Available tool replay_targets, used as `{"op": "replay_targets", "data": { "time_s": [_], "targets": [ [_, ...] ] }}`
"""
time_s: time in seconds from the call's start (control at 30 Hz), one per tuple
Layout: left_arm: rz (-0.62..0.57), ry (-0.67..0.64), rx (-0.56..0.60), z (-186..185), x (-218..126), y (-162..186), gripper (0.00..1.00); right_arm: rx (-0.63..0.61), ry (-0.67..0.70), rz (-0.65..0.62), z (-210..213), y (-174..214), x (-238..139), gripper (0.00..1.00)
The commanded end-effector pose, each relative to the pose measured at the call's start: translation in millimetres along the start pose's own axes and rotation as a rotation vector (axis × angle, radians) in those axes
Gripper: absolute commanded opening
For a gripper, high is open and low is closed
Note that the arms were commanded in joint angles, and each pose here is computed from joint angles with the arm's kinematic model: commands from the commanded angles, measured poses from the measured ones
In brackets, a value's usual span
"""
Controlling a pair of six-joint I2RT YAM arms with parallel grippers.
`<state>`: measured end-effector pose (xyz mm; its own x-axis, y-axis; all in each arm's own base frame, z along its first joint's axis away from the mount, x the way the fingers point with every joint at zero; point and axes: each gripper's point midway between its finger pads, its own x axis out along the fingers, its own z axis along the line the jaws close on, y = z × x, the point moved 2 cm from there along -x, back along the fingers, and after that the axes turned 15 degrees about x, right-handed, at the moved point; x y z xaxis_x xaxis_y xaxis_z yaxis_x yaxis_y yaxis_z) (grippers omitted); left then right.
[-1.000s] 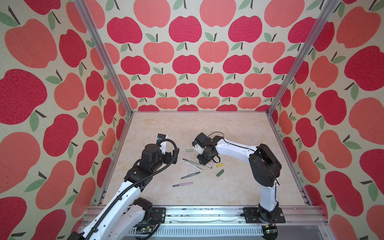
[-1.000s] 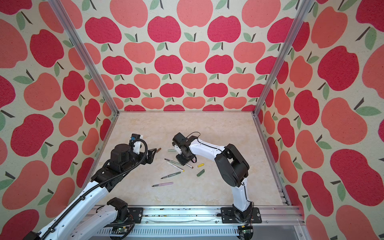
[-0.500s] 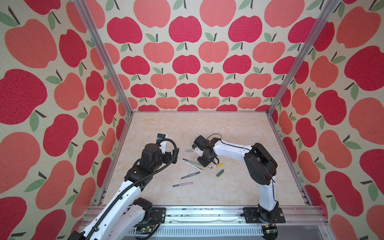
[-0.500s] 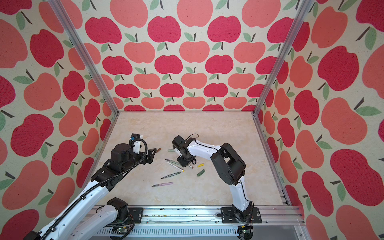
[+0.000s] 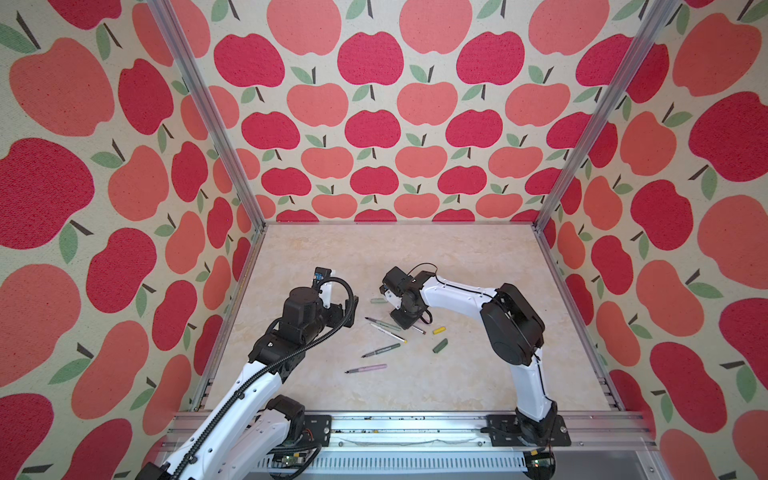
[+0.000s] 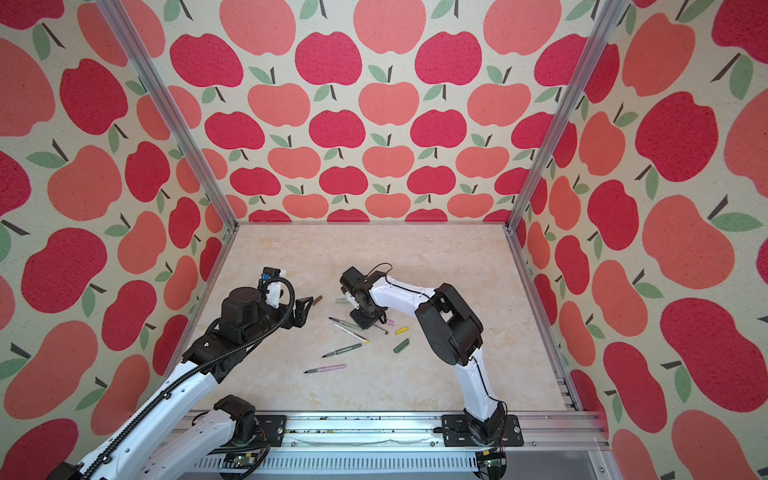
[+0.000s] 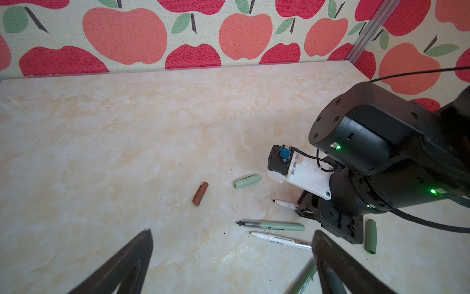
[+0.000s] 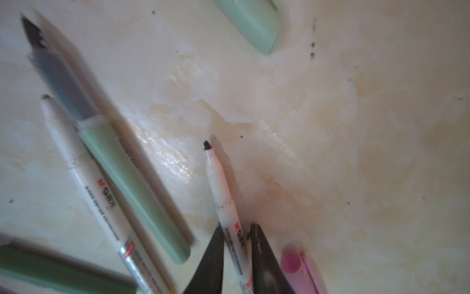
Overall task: Insert the pens into the pen caps
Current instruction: 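Lower the right gripper and grasp the white marker, then lift the white marker with the right gripper toward the left gripper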
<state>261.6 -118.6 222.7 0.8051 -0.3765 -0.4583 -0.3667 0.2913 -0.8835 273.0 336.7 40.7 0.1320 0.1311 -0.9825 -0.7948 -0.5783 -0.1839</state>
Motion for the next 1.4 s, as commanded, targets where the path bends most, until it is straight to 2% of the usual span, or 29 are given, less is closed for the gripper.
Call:
{"op": "replay_targets", "data": {
  "time_s": [0.0,0.3,0.43,0.6,0.8,1.03,1.2,1.37],
  "targets": [
    [-0.025,-0.007,0.002,2,-8,-11,0.99,-0.028,0.059,0.073,-7,13,26,0.18],
    [-0.025,-0.005,0.005,2,-8,-10,0.99,-0.02,0.058,0.085,-7,15,33,0.1],
    [-0.019,-0.007,0.008,2,-7,-9,0.99,-0.017,0.067,0.053,-9,10,26,0.05],
    [-0.017,0.034,0.003,-4,-6,-11,0.99,0.034,0.005,-0.05,-5,-9,-10,0.04],
    [-0.041,0.117,-0.017,-15,-7,-22,0.99,0.163,-0.179,-0.256,-3,-35,-79,0.03],
    [-0.152,0.342,-0.037,-48,-13,-35,0.99,0.241,-0.35,-0.46,-5,-44,-156,0.03],
    [-0.178,0.535,-0.096,-69,-14,-42,0.99,0.243,-0.593,-0.598,12,-43,-209,0.06],
    [-0.222,0.753,-0.187,-85,-19,-53,0.99,0.236,-0.817,-0.662,31,-38,-248,0.07]
  ]
}}
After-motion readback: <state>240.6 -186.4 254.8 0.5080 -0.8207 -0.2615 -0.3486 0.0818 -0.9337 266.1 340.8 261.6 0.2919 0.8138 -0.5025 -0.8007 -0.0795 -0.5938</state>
